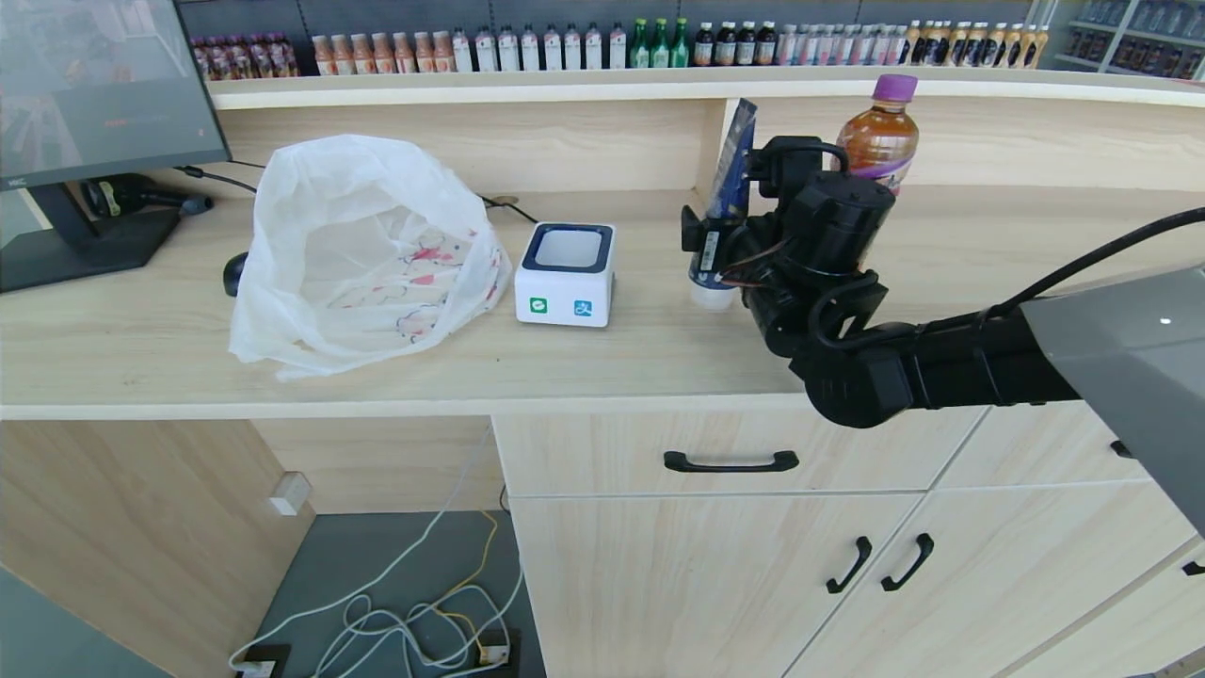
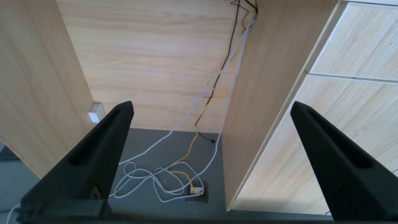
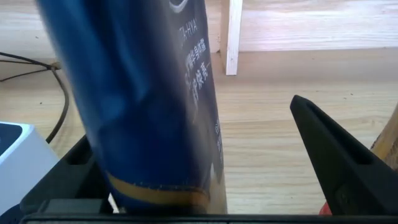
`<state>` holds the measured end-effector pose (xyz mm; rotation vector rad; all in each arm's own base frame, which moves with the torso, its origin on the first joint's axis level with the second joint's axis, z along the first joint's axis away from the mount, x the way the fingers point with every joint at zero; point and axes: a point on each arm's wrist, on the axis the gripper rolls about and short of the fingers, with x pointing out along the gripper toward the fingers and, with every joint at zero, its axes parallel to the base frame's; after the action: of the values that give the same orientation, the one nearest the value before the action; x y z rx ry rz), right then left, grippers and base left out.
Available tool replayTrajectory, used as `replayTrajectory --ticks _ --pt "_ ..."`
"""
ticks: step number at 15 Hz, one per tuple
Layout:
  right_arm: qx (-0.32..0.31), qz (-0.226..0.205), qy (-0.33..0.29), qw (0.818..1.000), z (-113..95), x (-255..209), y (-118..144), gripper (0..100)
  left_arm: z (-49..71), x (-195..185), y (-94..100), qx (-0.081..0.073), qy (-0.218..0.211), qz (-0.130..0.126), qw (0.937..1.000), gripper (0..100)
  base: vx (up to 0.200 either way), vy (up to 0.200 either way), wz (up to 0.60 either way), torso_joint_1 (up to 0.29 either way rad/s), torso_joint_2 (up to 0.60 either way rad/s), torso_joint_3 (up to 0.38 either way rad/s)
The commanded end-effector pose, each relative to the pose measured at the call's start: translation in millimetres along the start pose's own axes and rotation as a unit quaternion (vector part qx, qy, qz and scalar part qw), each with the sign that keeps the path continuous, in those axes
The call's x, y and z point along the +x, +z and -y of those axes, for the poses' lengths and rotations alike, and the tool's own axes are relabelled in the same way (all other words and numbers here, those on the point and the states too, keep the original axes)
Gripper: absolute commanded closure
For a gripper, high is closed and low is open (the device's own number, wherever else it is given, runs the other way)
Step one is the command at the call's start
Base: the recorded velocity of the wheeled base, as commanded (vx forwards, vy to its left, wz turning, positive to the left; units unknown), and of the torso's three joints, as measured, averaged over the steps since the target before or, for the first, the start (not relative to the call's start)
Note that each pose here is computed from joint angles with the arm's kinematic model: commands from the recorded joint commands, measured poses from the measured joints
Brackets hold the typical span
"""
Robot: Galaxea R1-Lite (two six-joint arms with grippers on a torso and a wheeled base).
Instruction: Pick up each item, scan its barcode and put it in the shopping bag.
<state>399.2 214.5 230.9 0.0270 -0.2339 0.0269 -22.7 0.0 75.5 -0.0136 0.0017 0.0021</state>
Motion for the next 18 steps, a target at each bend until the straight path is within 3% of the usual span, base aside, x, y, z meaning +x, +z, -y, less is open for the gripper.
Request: replayTrajectory --ticks 1,2,3,18 --pt "0.000 -0.001 0.001 1.000 -0.8 0.1 -1.3 0 0.0 0.0 0.0 0.000 0.000 0.000 1.0000 0 0.000 0.000 0.00 0.000 0.00 0.000" --pt "0.000 -0.001 0.001 1.000 -0.8 0.1 -1.3 0 0.0 0.0 0.0 0.000 0.000 0.000 1.0000 0 0.000 0.000 0.00 0.000 0.00 0.000" --pt "0.000 -0.001 0.001 1.000 -0.8 0.1 -1.3 100 0.0 0.0 0.0 0.000 0.000 0.000 1.0000 0 0.000 0.000 0.00 0.000 0.00 0.000" --pt "0.018 0.015 0.006 1.000 -1.9 -6.3 16.5 100 0.0 0.0 0.0 0.000 0.000 0.000 1.0000 0 0.000 0.000 0.00 0.000 0.00 0.000"
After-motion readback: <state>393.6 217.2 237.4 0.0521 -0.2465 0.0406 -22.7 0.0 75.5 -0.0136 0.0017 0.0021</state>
